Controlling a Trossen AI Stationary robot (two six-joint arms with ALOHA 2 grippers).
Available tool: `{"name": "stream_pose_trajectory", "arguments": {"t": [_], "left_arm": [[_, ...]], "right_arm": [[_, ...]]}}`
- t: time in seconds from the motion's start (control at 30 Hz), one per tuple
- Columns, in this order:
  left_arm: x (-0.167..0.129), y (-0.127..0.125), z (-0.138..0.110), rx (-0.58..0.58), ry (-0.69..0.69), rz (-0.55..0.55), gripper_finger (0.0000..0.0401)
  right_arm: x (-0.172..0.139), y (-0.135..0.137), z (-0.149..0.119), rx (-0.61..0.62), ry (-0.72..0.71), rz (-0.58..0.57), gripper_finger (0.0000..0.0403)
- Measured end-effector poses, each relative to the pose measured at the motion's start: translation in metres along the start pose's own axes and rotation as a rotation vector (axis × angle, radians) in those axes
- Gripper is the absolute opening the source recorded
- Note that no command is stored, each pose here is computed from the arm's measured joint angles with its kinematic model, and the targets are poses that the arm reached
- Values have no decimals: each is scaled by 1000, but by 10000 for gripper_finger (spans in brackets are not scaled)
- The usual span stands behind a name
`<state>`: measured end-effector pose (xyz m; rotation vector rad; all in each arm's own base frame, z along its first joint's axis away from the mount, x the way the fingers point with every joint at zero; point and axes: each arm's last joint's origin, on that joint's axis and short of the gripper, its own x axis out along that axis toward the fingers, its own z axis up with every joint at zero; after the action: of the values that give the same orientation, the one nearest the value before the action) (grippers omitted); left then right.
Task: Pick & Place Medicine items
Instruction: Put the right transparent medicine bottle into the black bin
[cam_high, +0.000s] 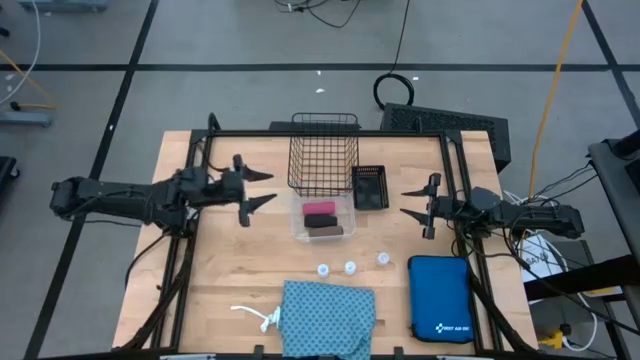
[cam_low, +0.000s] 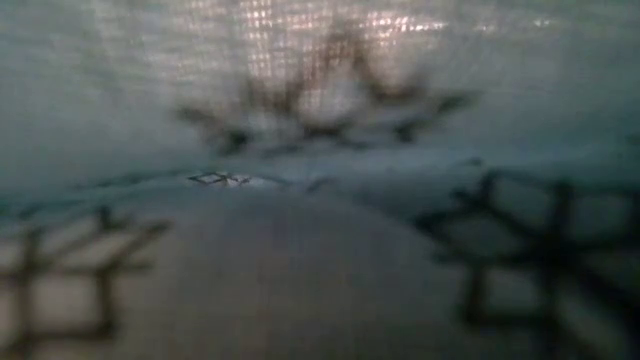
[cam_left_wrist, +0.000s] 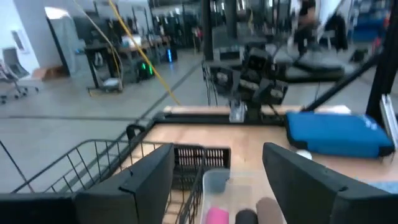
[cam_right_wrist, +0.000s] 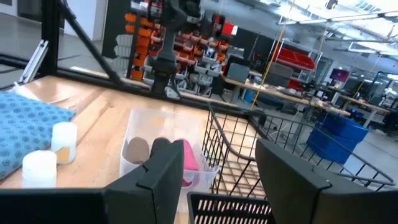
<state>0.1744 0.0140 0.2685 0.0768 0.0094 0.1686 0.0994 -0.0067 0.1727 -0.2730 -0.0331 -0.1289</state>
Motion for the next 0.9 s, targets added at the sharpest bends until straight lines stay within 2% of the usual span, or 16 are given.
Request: {"name": "stream_pose_trajectory", "arguments": {"t": [0.2,0.57,0.63,0.77,0.9], "left_arm": [[-15,2,-15,-45,-58,13,247],[-14,1,-19,-60,-38,11,266],[-14,1,-19,-58,-38,11,265],[-14,1,-19,-60,-39,11,258],[-14,1,-19,-60,-39,11,250]], "right_arm": [[-1,-5,12,-101,-106,-98,192],[-2,-7,18,-102,-177,-117,192],[-3,-8,21,-5,-212,-104,191],[-3,-7,25,283,-267,-36,189],[-5,-9,30,388,-325,-31,192]]}}
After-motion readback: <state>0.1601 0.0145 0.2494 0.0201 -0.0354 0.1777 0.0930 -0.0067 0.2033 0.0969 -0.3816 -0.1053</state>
